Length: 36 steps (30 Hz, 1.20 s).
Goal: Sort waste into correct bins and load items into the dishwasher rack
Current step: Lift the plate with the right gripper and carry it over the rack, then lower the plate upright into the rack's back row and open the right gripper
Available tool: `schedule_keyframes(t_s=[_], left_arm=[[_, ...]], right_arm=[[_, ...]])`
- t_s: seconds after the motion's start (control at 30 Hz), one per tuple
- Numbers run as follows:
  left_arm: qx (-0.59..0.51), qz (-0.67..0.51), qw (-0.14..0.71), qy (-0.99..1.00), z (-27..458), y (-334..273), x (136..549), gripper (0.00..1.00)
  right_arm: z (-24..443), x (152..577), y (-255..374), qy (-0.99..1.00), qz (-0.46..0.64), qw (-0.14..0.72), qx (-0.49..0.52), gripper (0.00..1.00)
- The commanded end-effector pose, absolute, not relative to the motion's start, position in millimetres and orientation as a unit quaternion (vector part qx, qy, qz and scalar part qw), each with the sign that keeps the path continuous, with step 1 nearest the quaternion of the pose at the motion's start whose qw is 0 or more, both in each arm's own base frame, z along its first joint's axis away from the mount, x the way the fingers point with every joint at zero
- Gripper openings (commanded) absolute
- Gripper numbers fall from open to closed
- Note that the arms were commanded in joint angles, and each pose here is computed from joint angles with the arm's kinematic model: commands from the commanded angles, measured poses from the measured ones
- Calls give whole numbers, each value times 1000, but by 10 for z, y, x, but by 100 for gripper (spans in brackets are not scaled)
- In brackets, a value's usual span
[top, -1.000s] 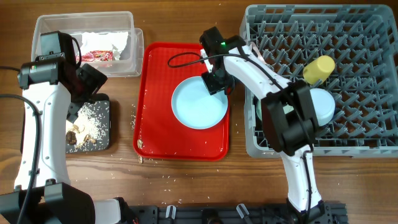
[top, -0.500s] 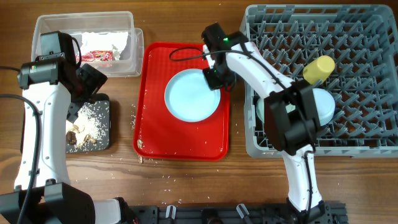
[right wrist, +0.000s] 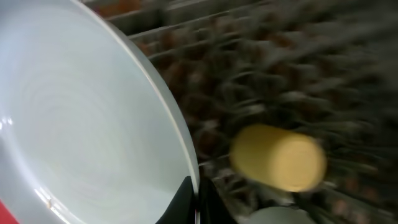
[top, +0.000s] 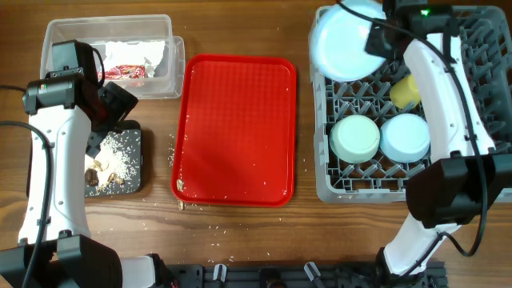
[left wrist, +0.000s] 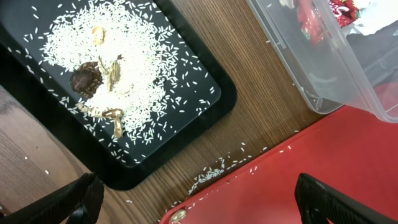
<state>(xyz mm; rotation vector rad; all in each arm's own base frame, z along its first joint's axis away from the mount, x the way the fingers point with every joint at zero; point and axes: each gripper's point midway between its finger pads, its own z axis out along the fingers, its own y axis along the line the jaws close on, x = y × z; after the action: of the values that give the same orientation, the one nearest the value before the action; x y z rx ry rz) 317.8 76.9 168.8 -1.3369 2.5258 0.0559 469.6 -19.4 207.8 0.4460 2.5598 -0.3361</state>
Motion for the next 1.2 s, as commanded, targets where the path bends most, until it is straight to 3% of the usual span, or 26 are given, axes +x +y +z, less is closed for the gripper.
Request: schedule_keyframes(t_s=[0.0, 0.23, 0.5, 0.9, 1.17], left_arm=[[-466, 23, 147, 872, 1719, 802, 3177, 100], [-466, 23, 147, 872, 1719, 802, 3178, 100], [-466, 23, 147, 872, 1719, 802, 3178, 100], [-466, 22, 149, 872, 1721, 802, 3187, 100], [-466, 22, 149, 872, 1721, 802, 3187, 100]], right_arm=[[2283, 4612, -654, 887, -254, 296, 248, 4], [2455, 4704, -799, 849, -293, 340, 278, 4], [2117, 4848, -659, 866, -285, 319, 260, 4], [1975, 4940, -455, 867, -313, 318, 223, 4], [2137, 4950, -554, 841, -379, 329, 202, 4]])
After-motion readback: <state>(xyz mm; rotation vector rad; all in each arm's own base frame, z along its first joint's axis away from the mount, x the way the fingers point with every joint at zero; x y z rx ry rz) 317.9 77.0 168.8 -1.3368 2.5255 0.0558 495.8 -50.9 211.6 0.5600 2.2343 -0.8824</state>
